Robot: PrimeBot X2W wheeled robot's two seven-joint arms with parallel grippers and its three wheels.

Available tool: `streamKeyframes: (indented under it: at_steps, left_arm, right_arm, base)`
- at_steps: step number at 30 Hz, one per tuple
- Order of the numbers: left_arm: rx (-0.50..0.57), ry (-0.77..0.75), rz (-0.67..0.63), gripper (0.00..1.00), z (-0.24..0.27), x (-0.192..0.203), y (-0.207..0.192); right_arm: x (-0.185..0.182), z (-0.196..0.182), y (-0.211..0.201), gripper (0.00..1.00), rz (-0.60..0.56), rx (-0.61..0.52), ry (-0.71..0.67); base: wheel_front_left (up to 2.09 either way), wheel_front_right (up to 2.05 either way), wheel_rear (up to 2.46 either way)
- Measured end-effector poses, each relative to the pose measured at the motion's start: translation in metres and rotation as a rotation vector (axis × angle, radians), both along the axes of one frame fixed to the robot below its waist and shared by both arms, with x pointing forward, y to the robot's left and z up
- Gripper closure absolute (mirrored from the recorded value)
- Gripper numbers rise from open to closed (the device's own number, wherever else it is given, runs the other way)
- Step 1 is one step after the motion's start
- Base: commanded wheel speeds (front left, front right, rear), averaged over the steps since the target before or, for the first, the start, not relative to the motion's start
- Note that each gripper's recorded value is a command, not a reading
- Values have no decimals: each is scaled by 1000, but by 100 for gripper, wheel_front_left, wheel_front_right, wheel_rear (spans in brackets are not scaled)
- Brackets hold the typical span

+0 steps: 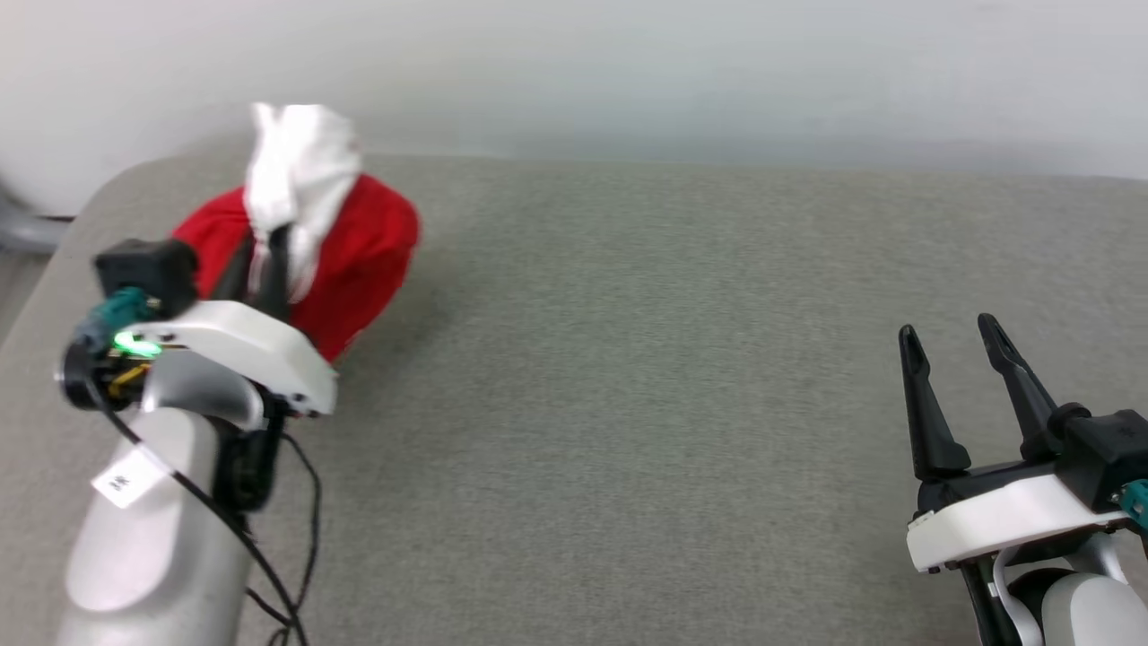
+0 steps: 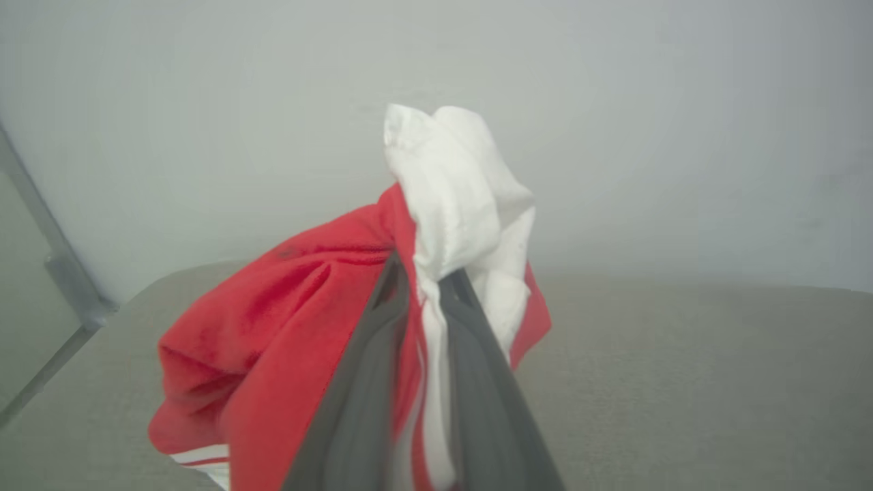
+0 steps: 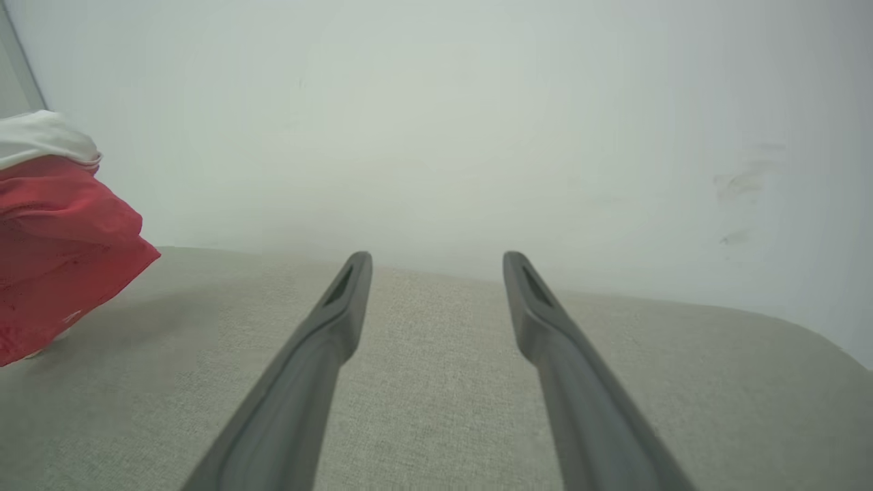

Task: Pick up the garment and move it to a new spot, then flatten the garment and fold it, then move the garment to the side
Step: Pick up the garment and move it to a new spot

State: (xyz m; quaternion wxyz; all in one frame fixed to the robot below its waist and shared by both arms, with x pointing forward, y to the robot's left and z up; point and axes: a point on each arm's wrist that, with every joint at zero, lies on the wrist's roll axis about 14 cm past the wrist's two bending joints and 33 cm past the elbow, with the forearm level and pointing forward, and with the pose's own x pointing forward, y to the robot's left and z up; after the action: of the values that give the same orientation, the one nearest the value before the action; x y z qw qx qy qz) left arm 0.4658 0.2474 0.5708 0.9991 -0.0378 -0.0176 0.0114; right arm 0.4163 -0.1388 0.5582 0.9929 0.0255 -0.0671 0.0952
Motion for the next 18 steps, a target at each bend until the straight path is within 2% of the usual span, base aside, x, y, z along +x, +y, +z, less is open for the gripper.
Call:
streamKeyframes:
  at_steps: [12,18]
  left_arm:
    - [-71,38,-515,100,-10,-9,-192]
    - [-61,179,-659,100,-56,-27,-242]
  right_arm:
    - [-19,-5,-52,0,-147,8,14]
    - [-16,-18,-64,0,-181,15,43]
  base:
    - [0,0,0]
    - [0,0,0]
